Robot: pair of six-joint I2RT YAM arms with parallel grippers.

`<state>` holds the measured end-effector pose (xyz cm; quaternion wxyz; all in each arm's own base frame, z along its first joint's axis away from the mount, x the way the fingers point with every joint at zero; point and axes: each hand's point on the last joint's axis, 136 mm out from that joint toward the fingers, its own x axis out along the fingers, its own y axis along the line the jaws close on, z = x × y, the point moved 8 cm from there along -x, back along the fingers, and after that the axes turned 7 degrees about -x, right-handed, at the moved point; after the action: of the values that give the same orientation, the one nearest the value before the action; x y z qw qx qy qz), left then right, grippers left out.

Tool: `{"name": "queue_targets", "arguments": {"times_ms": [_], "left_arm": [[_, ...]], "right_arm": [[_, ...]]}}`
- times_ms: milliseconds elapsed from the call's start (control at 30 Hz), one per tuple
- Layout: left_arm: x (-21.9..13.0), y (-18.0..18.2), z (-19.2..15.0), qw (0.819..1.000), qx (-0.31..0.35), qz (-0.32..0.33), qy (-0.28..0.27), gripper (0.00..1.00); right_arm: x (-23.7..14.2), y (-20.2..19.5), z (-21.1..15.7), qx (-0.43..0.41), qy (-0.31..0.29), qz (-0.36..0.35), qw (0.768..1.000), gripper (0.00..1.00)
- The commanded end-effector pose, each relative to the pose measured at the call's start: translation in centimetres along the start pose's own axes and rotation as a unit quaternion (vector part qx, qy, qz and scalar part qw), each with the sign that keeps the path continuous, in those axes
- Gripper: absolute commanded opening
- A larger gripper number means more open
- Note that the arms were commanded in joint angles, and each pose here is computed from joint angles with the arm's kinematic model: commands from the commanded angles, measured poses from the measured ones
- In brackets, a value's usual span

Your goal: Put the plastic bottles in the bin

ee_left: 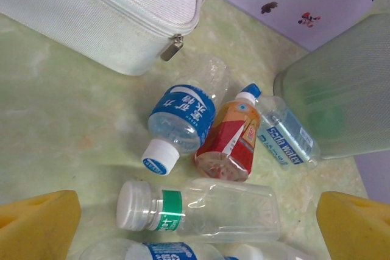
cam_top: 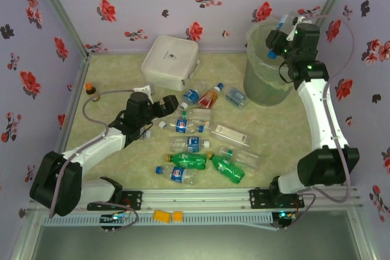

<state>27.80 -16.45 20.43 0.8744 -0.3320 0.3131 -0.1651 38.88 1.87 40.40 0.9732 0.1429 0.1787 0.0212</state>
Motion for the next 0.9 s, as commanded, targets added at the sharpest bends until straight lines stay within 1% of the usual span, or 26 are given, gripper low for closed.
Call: {"name": "queue_targets", "arguments": {"times_ms": [0, 100, 267, 300, 400, 467, 533, 600, 767, 867], "left_arm": [[-1.2, 0.3, 0.6, 0.999, 0.019, 0.015, -0.03, 1.0], [-1.9, 0.5, 0.8, 0.999, 0.016, 0.027, -0.039, 1.0], [-2.4, 0.8, 1.1, 0.998, 0.006, 0.034, -0.048, 1.0], [-2.4, 0.7, 1.1, 0.998, 0.006, 0.032, -0.048, 1.0], [-2.3, 0.7, 1.1, 0.998, 0.001, 0.03, -0.051, 1.0], [-2.2, 0.7, 1.2, 0.998, -0.001, 0.026, -0.055, 1.0], [-2.1, 0.7, 1.1, 0.998, -0.005, 0.021, -0.059, 1.0], [-2.1, 0.7, 1.1, 0.998, -0.008, 0.018, -0.061, 1.0], [-1.8, 0.4, 1.4, 0.998, -0.013, 0.017, -0.062, 1.0], [-1.6, 0.3, 1.5, 0.998, -0.021, 0.012, -0.062, 1.0]], "right_arm": [[1.8, -1.6, -0.3, 0.028, 0.018, -0.024, 0.999, 0.41], [3.6, -2.6, -1.5, 0.037, 0.046, -0.033, 0.998, 0.42], [5.3, -3.3, -2.4, 0.043, 0.072, -0.038, 0.996, 0.51], [5.5, -3.3, -2.4, 0.043, 0.074, -0.036, 0.996, 0.54], [5.5, -3.2, -2.1, 0.039, 0.077, -0.036, 0.996, 0.71], [5.1, -3.1, -1.6, 0.033, 0.075, -0.039, 0.996, 0.78], [4.2, -2.9, -0.8, 0.023, 0.07, -0.038, 0.997, 0.88], [3.2, -2.5, 0.0, 0.014, 0.064, -0.034, 0.997, 0.93], [0.4, -1.3, 1.1, 0.005, 0.05, -0.008, 0.999, 1.0], [-1.6, -0.1, 0.6, -0.004, 0.048, 0.014, 0.999, 1.0]]}}
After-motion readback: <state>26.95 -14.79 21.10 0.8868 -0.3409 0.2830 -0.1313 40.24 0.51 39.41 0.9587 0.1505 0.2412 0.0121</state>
